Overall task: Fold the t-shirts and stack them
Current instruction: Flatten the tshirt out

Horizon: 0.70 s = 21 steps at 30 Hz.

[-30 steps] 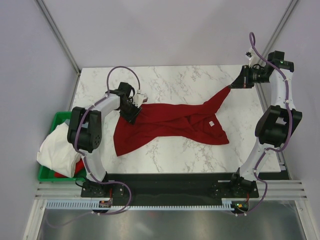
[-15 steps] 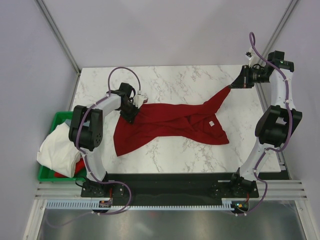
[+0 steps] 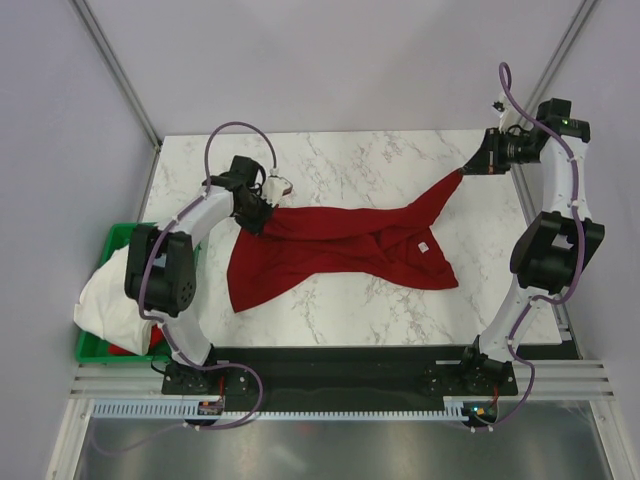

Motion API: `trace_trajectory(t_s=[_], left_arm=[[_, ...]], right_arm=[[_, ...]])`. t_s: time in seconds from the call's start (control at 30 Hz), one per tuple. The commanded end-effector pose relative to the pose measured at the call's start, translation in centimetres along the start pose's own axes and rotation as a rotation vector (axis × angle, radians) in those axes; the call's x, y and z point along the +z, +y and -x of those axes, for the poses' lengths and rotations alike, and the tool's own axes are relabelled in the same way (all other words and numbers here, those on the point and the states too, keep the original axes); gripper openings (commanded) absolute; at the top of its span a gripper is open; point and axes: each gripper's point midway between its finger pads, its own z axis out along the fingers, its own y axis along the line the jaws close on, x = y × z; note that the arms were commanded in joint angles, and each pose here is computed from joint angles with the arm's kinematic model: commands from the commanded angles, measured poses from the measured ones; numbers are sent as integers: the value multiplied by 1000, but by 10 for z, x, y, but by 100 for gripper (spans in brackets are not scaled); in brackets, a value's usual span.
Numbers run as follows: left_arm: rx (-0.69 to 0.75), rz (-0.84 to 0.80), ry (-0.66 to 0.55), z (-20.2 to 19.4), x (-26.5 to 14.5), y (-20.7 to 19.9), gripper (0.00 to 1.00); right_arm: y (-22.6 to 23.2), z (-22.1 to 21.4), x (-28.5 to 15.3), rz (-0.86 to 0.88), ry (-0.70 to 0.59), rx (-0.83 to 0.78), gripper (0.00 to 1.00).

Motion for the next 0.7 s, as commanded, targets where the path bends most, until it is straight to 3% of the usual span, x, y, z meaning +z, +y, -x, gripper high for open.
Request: trace_trajectory(t_s=[0.0,0.1,0.17,0.37,0.53,0.67], left_arm=[[63,121,-133,32,-56,21,2],[102,193,-203,47,-91,33,2],[111,240,-257,57,-118,38,2],[99,359,-452,87,-206,52,2],[92,454,-579,97,-271,55,2],[65,502,-664,96,-315,52,2]], right_arm=[[15,34,-22,-45,-72,-125,0],[13,54,-39,-153,-105,-186,0],[2,76,-57,-260,-184,-168,0],[22,132,-138,-457,-430,-230,0],[45,148,-206,-557,-602,-260,0],[76,136,-227,-574,-656,-297,0]])
